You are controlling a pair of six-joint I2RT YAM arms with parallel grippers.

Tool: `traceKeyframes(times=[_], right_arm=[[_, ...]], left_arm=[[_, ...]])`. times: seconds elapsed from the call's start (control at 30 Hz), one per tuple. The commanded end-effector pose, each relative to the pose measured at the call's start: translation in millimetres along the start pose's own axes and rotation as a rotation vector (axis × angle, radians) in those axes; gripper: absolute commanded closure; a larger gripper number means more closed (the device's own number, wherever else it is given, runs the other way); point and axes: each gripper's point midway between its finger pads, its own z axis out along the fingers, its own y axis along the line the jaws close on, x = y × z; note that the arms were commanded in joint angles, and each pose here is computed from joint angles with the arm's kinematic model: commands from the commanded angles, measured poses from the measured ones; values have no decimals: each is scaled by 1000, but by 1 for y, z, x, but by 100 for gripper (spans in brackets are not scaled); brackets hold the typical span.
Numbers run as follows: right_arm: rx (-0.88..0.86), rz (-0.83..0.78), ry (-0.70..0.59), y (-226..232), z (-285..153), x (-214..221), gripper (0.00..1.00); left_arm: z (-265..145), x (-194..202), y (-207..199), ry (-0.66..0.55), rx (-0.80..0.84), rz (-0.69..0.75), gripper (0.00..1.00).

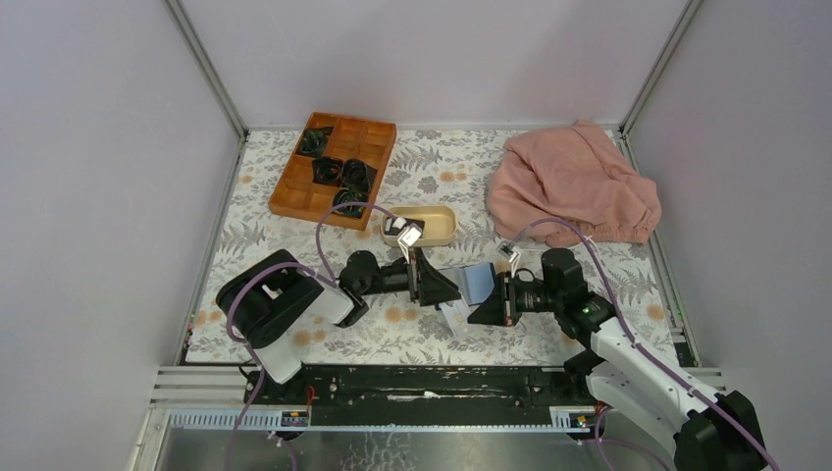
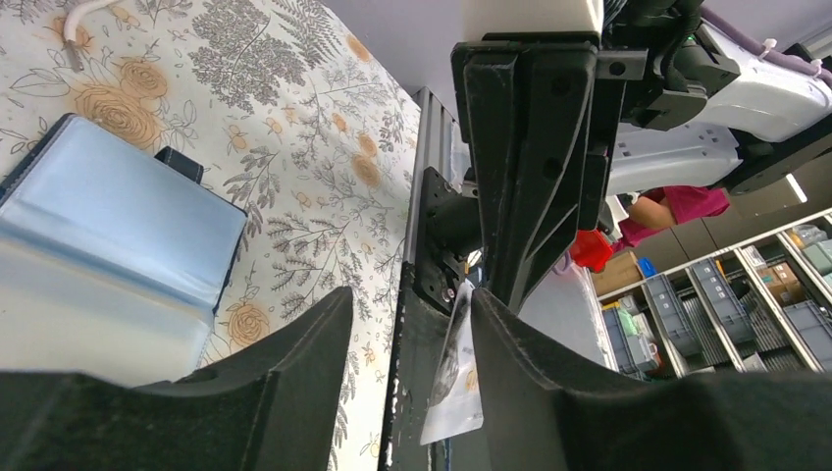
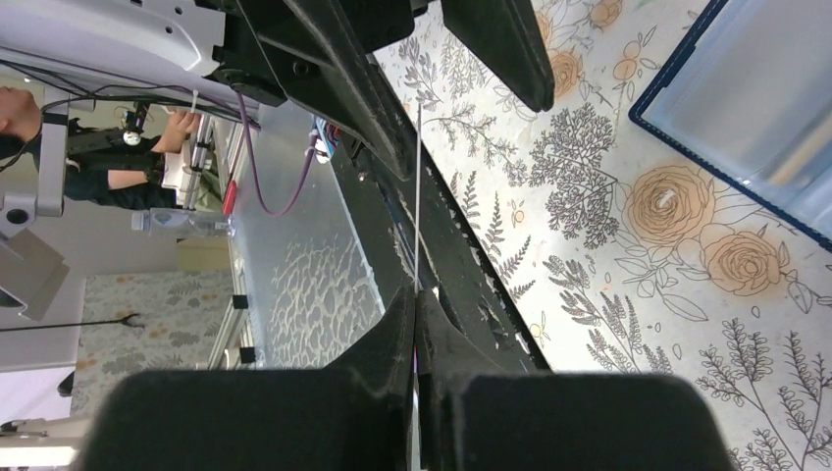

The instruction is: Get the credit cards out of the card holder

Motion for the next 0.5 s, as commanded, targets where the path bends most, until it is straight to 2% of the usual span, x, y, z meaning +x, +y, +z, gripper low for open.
traceKeyframes(times=[0.0,0.2,0.27,0.43,0.47], right_arm=[[-59,-45,10,18,2,-7,100],[-54,-43,-3,16,2,-7,100],[-55,-44,-8,16,3,-9,100],[-71,-63,-20,19,4,-13,100],[-61,-72,-32,18,4,-15,97]], left_arm=[[2,-6,-15,17,64,64,48],[-3,0,-38,69,180,89,81],[-6,3,-44,84,217,91,98],[-10,9,-51,101,259,69,100],[-10,8,-50,97,255,70,100]])
